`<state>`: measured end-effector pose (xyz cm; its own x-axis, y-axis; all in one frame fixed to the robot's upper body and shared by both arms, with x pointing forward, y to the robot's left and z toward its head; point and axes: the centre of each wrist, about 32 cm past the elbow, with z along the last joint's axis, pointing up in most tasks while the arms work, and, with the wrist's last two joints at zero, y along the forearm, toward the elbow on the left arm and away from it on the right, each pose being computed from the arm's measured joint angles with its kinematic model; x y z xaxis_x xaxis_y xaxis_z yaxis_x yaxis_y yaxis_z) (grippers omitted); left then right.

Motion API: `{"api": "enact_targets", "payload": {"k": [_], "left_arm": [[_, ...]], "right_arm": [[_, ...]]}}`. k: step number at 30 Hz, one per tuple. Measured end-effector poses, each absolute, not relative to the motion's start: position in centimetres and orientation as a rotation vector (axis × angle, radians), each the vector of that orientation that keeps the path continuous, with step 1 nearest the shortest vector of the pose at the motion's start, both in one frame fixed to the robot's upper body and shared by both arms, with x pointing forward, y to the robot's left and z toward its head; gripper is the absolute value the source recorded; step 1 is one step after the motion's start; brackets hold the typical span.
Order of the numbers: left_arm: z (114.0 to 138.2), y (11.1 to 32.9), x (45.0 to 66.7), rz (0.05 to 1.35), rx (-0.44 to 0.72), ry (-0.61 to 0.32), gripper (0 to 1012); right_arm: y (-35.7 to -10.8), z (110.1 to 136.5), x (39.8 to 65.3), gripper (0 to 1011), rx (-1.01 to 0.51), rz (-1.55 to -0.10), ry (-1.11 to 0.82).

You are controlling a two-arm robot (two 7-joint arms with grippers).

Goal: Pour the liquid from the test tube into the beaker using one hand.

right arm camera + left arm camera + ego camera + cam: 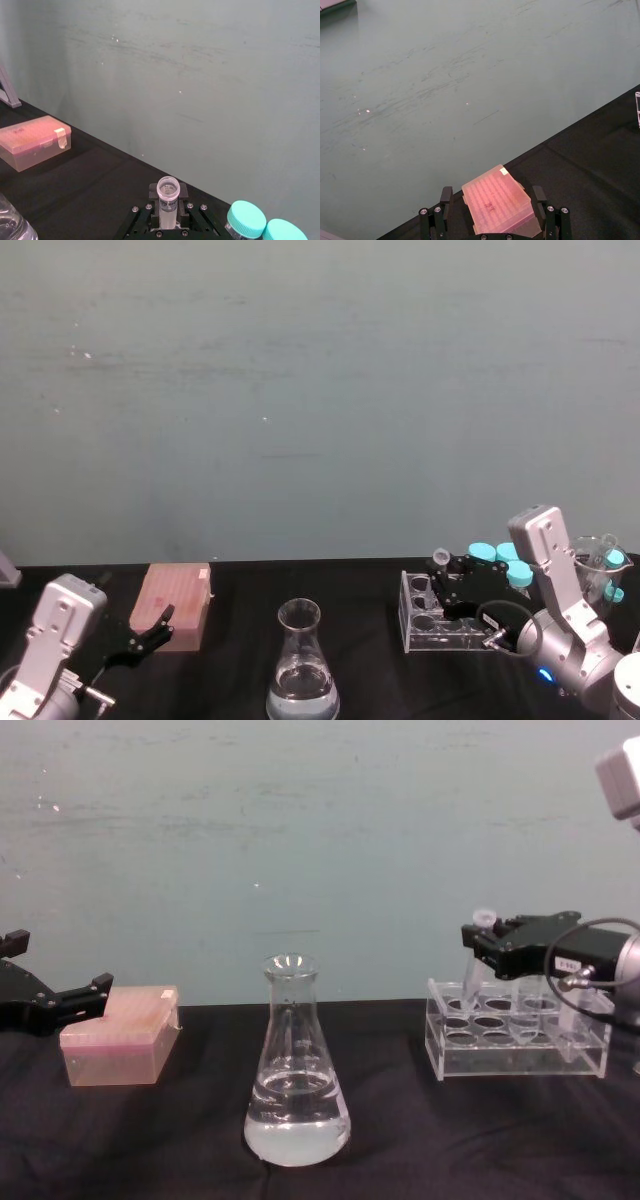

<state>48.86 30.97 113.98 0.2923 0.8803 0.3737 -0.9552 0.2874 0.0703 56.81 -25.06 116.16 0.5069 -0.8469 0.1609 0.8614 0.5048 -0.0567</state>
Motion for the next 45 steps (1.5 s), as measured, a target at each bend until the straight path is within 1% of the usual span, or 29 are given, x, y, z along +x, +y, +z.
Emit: {"api": "enact_targets", "payload": {"k": [24, 38, 45], "left_arm": [[114.0, 31.0, 48.9, 1.248, 0.304, -0.285, 1000], [114.0, 31.0, 48.9, 1.248, 0.304, -0.285, 1000], [114.0, 31.0, 48.9, 1.248, 0.305, -0.285, 1000]], "right_arm": [[-25.4, 117.7, 56.6, 208, -0.093, -1.041, -0.148], [-25.1, 118.4, 56.6, 208, -0.098, -1.043, -0.216], [-24.7, 119.1, 56.0, 208, -0.098, -1.032, -0.275]]}}
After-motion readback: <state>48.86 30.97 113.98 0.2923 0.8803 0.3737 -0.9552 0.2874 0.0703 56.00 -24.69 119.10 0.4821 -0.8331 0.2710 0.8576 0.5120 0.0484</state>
